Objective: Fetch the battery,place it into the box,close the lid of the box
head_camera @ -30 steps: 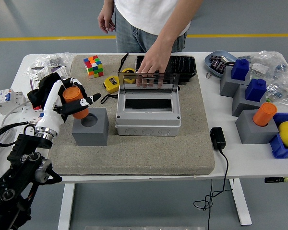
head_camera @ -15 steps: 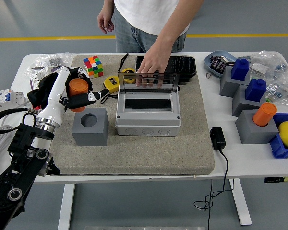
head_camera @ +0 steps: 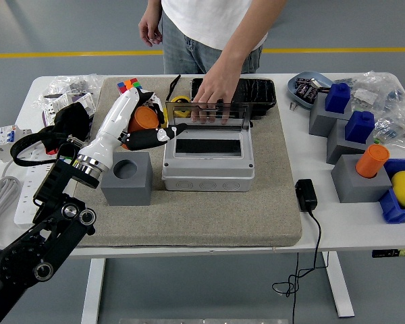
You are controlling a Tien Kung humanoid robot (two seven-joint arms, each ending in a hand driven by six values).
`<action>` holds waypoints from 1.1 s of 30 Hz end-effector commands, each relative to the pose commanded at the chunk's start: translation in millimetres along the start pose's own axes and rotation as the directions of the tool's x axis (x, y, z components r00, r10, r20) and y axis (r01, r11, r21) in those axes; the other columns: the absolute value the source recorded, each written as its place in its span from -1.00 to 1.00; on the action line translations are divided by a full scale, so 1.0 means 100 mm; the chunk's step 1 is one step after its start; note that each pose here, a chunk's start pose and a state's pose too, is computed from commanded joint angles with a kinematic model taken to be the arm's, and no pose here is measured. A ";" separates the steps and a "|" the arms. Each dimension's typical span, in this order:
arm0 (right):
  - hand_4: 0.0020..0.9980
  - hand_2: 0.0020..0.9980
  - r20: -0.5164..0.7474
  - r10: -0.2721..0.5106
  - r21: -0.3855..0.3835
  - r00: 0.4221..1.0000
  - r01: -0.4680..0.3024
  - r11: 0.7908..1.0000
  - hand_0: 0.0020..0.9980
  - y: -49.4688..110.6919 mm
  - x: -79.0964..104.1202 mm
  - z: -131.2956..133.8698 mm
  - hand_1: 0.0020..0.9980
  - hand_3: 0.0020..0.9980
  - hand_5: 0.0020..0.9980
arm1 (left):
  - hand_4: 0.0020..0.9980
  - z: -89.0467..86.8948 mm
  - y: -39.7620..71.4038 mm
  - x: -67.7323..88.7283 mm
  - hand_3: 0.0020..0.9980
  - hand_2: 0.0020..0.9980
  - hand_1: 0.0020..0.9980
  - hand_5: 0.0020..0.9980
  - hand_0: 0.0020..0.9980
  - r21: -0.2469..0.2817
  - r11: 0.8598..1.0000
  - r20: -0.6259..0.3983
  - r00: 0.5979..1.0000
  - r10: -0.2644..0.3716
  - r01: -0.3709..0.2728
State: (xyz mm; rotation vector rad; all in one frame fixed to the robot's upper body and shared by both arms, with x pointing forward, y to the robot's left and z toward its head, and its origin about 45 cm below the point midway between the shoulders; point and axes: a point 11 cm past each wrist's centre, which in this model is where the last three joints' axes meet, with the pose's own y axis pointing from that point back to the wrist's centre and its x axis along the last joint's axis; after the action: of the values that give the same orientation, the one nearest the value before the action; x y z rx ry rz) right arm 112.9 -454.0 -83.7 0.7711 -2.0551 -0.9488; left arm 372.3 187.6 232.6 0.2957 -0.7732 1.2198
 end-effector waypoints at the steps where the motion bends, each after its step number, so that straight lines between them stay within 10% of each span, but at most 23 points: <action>1: 1.00 0.54 0.001 0.000 0.001 1.000 0.000 1.000 0.67 0.00 0.00 -0.01 0.64 0.61 1.00 | 0.68 0.01 -0.01 -0.02 -1.00 -1.00 -1.00 -0.21 -0.96 -0.002 1.000 0.016 1.000 -0.007 0.007; 33: 1.00 0.54 -0.016 0.001 0.018 1.000 0.000 1.000 0.67 -0.01 0.01 -0.11 0.64 0.61 1.00 | 0.64 0.20 -0.30 -0.79 -1.00 -1.00 -1.00 -0.10 -0.97 -0.049 0.962 0.147 0.955 -0.258 0.268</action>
State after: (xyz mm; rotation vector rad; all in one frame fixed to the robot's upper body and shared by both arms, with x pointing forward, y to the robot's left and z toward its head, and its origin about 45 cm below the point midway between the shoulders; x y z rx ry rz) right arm 121.4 -459.0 -79.4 0.7856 -2.0523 -0.9215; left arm 382.1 108.0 200.0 0.4173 -0.8652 0.9261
